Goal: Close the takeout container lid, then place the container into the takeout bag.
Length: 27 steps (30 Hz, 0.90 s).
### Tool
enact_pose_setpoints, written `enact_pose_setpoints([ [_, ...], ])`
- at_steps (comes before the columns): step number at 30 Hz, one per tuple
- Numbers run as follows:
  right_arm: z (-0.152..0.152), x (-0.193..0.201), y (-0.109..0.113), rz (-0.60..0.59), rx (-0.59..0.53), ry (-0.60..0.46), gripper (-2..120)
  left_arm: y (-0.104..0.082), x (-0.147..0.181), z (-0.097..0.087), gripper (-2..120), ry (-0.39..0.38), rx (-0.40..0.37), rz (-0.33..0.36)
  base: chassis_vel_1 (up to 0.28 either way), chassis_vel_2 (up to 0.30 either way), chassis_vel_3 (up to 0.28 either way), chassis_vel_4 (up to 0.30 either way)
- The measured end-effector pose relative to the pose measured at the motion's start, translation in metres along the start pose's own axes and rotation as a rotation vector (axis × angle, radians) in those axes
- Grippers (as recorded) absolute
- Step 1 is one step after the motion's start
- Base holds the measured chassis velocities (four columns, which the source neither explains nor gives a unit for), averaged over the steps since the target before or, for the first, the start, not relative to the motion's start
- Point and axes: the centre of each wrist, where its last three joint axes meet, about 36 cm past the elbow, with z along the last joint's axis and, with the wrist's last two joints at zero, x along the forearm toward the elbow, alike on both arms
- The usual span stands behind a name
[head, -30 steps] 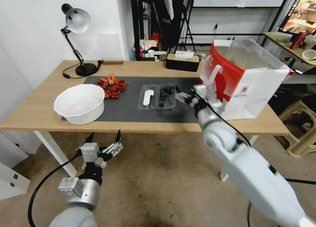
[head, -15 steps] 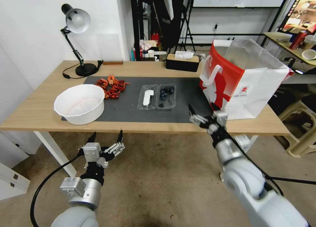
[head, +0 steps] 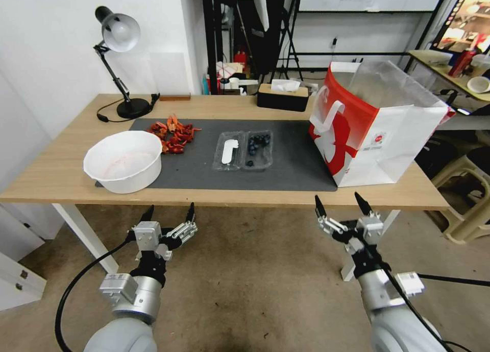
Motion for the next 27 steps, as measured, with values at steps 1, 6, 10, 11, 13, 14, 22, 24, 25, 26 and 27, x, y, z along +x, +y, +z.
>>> enact_pose_setpoints([
  [1, 0.001, 0.003, 0.000, 0.002, -0.002, 0.005, 100, 0.000, 0.000, 0.000, 100, 0.001, 0.001, 0.001, 0.000, 0.000, 0.000, 0.000],
  [6, 0.006, 0.010, 0.006, 0.012, -0.020, 0.019, 100, 0.000, -0.001, 0.004, 100, 0.012, -0.001, 0.012, 0.000, 0.000, 0.000, 0.000],
  [10, 0.008, 0.010, 0.008, 0.016, -0.028, 0.023, 100, 0.001, -0.001, 0.005, 100, 0.014, 0.002, 0.013, 0.000, 0.000, 0.000, 0.000],
  [11, 0.008, 0.010, 0.009, 0.017, -0.031, 0.024, 100, 0.002, -0.002, 0.005, 100, 0.013, 0.007, 0.010, 0.000, 0.000, 0.000, 0.000],
  [13, 0.008, 0.010, 0.010, 0.016, -0.034, 0.029, 100, 0.002, -0.003, 0.004, 100, 0.007, 0.037, 0.019, 0.000, 0.000, 0.000, 0.000],
  [14, 0.008, 0.010, 0.010, 0.014, -0.034, 0.032, 100, 0.001, -0.006, 0.004, 100, -0.002, 0.063, 0.031, 0.000, 0.000, 0.000, 0.000],
  [22, 0.013, -0.006, 0.012, -0.036, -0.045, 0.041, 100, -0.007, -0.017, -0.002, 100, -0.074, 0.250, 0.016, 0.000, 0.000, 0.000, 0.000],
  [24, 0.015, -0.008, 0.015, -0.046, -0.051, 0.049, 100, -0.011, -0.026, -0.008, 100, -0.081, 0.340, 0.025, 0.000, 0.000, 0.000, 0.000],
  [25, 0.015, -0.008, 0.015, -0.047, -0.052, 0.050, 100, -0.014, -0.031, -0.010, 100, -0.076, 0.379, 0.035, 0.000, 0.000, 0.000, 0.000],
  [26, 0.015, -0.008, 0.015, -0.047, -0.052, 0.050, 100, -0.014, -0.031, -0.010, 100, -0.076, 0.379, 0.035, 0.000, 0.000, 0.000, 0.000],
  [27, 0.016, -0.007, 0.016, -0.048, -0.053, 0.052, 100, -0.016, -0.036, -0.012, 100, -0.066, 0.418, 0.043, 0.000, 0.000, 0.000, 0.000],
])
